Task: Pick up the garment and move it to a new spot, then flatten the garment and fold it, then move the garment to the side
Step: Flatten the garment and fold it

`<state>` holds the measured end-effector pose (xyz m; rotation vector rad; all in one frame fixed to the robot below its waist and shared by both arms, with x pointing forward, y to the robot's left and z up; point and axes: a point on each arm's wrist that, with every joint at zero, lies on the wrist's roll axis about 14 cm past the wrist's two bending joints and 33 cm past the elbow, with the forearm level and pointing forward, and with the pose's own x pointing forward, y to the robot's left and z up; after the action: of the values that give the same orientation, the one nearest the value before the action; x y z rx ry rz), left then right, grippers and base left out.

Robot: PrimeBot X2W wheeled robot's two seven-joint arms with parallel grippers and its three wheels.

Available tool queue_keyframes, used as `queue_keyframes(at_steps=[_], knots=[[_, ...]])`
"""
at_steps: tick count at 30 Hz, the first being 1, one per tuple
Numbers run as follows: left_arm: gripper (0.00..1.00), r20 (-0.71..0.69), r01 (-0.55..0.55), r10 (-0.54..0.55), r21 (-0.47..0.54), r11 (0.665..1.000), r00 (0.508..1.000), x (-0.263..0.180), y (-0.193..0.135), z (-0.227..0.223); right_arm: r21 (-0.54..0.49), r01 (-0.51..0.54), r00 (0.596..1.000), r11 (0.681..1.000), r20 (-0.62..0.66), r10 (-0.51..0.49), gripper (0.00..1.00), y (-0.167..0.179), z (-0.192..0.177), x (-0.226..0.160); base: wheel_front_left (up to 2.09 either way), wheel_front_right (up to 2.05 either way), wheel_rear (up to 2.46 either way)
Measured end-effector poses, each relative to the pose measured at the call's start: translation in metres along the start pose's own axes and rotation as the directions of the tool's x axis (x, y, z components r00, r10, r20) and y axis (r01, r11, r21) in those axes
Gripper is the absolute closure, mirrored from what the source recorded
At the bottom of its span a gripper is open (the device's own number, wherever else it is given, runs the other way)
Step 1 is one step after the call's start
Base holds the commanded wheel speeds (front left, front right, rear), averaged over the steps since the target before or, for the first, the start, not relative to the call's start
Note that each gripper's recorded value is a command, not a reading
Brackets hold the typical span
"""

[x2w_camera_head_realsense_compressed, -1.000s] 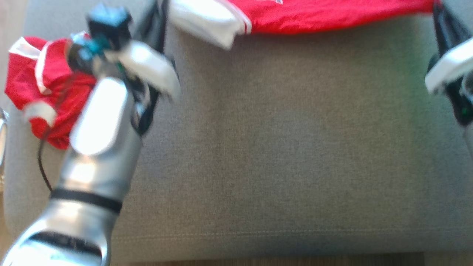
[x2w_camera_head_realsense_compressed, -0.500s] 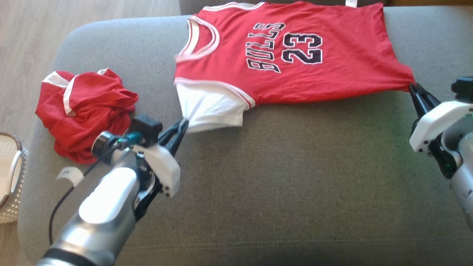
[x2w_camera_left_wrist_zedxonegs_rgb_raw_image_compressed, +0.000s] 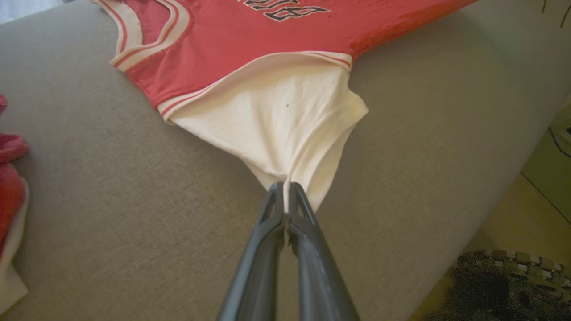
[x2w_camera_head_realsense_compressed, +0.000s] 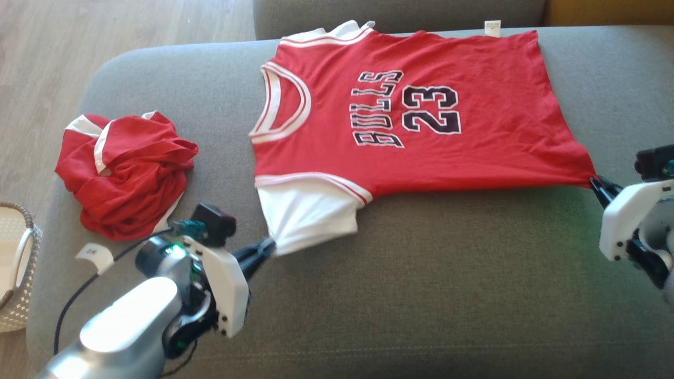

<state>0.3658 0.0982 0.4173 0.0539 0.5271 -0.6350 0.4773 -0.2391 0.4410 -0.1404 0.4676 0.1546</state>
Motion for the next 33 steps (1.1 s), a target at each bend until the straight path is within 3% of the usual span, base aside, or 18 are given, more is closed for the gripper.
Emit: queue_keyframes(at_steps=[7,15,26,29,33], knots=[[1.0,-0.082,0.124,-0.13,-0.072,0.99,0.988,-0.017,-0.03,-0.014,-0.015,0.008,0.996,1.0,-0.09,-0.01,1.0,-0.014,-0.015,-0.012,0.0,0.0,0.0],[1.0,-0.141,0.207,-0.227,-0.144,0.968,0.964,-0.035,-0.052,-0.025,0.005,-0.081,0.966,0.997,-0.246,0.08,1.0,0.007,-0.047,-0.032,0.0,0.0,0.0],[1.0,-0.238,0.218,-0.264,-0.202,0.955,0.935,-0.06,-0.058,-0.042,-0.029,-0.111,0.911,0.993,-0.402,0.09,1.0,-0.01,-0.065,-0.069,0.0,0.0,0.0],[1.0,-0.261,0.217,-0.279,-0.244,0.945,0.924,-0.067,-0.062,-0.049,-0.008,-0.116,0.881,0.993,-0.462,0.1,1.0,-0.012,-0.076,-0.08,0.0,0.0,0.0],[1.0,-0.272,0.235,-0.32,-0.301,0.924,0.908,-0.073,-0.074,-0.053,0.029,-0.139,0.811,0.99,-0.57,0.13,1.0,-0.007,-0.101,-0.098,0.0,0.0,0.0]])
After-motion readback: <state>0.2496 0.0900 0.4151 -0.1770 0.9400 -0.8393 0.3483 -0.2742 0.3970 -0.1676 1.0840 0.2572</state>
